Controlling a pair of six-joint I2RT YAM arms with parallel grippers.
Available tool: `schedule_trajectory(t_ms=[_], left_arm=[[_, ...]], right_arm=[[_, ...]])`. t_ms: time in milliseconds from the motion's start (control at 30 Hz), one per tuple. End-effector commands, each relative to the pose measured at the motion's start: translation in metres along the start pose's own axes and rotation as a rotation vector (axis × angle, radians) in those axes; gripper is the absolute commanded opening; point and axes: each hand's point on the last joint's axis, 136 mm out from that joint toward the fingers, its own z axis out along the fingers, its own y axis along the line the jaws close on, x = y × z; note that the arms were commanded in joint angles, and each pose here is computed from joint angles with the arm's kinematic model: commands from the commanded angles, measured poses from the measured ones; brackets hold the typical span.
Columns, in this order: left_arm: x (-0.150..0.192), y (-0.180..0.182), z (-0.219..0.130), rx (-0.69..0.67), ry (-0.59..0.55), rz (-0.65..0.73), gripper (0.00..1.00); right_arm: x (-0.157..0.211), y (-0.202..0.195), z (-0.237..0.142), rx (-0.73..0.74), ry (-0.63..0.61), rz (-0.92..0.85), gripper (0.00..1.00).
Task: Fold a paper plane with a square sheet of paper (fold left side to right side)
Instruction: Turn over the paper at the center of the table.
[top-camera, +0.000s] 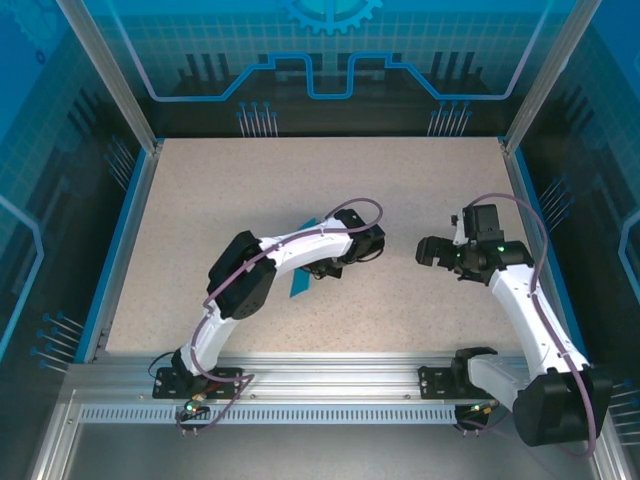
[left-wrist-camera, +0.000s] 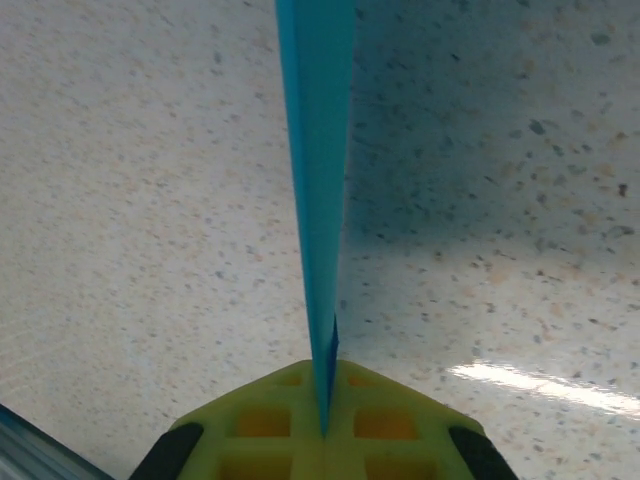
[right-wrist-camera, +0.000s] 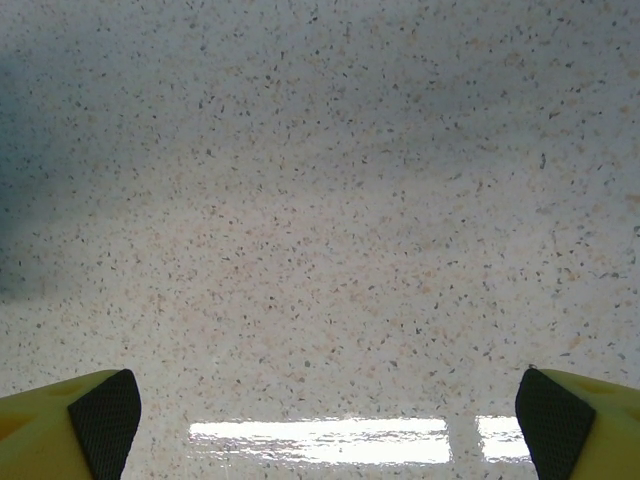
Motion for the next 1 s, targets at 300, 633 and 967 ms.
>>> schedule_trajectory(t_ms=[300,633,967], left_arm=[[0.007,-0.065,0.007,0.255,0.167,-0.005,0.02],[-0.012,-0.082,-0.028,0.528,0.127,0.052,0.37],[-0.029,-0.056,-0.072,0.856,0.007,0.061,0.6]], right_arm=[[0.011,0.013,0.01,-0.109,0.051,0.007,1.0],[0.02,0.025,0.023,-0.176,0.123,0.033,1.0],[0.023,0.057,0.036,-0.262,0.165,-0.005,0.96]])
